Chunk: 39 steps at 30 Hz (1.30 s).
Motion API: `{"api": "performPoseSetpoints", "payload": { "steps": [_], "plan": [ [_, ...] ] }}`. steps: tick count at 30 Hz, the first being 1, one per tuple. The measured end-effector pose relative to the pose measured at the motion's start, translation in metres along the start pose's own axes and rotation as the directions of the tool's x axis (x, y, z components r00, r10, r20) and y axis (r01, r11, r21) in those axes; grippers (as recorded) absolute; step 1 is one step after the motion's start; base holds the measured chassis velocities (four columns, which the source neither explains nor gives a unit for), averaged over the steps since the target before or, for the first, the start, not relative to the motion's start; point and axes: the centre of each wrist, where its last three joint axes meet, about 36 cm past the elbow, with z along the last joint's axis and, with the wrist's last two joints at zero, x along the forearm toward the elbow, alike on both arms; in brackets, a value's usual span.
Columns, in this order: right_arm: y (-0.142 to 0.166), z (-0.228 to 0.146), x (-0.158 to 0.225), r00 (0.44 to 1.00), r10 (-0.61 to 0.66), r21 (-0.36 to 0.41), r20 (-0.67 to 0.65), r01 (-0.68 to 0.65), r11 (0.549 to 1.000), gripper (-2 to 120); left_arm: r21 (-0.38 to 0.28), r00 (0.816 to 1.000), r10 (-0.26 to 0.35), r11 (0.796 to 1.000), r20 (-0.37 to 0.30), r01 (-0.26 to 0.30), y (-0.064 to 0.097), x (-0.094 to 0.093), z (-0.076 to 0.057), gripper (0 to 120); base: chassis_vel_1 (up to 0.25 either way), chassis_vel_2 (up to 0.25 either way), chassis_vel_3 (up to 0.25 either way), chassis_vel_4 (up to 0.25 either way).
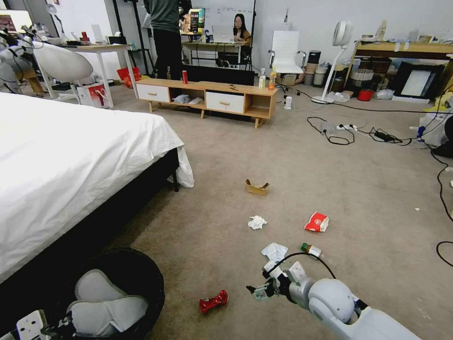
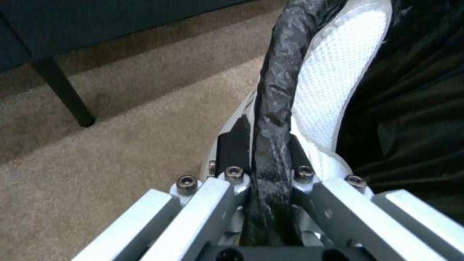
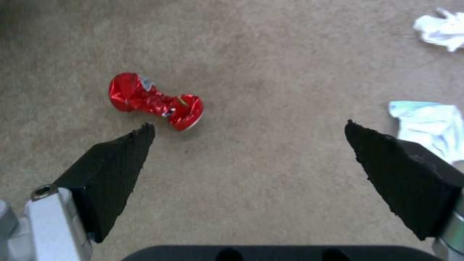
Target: Pick up the trash bin and place the garbage on the floor into it.
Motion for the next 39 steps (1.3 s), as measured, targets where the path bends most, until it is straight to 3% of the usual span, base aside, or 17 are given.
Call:
{"api": "performPoseSetpoints", "payload": {
  "steps": [23, 39],
  "plan": [
    [0.009, -0.029, -0.072, 0.998, -0.054, 0.122, -0.014, 0.055, 0.991, 100, 0.010, 1.000, -0.011, 1.000, 0.021, 0.011, 0.002, 0.001, -0.004, 3, 0.000, 0.000, 0.000, 0.000],
    [0.055, -0.029, -0.121, 0.987, -0.156, 0.186, -0.046, 0.162, 0.969, 99, 0.015, 0.999, -0.023, 1.000, 0.028, 0.023, 0.005, 0.001, -0.006, 3, 0.000, 0.000, 0.000, 0.000]
  ]
}}
